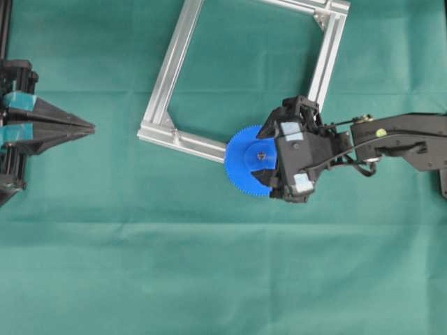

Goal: Find the location of the shaft and insert the gear.
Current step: 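Push the gear down onto the shaft with the right gripper, then open the right gripper and withdraw it to the right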

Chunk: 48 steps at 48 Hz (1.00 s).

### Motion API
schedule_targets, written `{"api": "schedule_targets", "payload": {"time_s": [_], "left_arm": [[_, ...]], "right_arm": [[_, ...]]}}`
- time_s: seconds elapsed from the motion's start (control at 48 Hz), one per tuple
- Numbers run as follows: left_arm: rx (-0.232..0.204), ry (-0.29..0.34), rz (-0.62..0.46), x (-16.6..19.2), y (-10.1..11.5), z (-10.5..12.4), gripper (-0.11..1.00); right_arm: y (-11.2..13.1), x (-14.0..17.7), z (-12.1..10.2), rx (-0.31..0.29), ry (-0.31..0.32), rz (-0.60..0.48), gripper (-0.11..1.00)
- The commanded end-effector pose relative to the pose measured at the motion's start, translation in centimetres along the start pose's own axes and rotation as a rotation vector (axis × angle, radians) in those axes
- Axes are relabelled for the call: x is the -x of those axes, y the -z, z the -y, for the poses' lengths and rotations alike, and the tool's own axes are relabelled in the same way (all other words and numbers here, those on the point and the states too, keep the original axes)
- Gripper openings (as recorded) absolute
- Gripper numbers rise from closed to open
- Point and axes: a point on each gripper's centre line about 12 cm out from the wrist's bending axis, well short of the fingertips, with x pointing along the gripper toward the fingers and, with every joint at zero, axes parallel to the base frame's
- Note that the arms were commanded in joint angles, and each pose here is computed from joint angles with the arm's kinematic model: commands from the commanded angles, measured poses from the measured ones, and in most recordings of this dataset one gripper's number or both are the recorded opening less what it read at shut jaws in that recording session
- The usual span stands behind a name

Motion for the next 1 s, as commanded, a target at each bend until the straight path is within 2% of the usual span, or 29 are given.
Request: {"api": "schedule_targets", "payload": {"time_s": [0.0,0.396,0.979], "left_arm": [[0.003,0.0,0.02,-0.3,-0.9,0.0,0.03],[0.003,0.0,0.018,-0.3,-0.9,0.0,0.04],[0.003,-0.001,0.031,-0.2,-1.1,0.0,0.03]], "right_arm": [[-1.9,2.1,-0.5,0.002,-0.024,0.074,0.8],[-2.6,6.4,0.2,0.009,-0.008,0.128,0.8],[0.2,10.5,1.5,0.012,-0.036,0.202,0.8]]}}
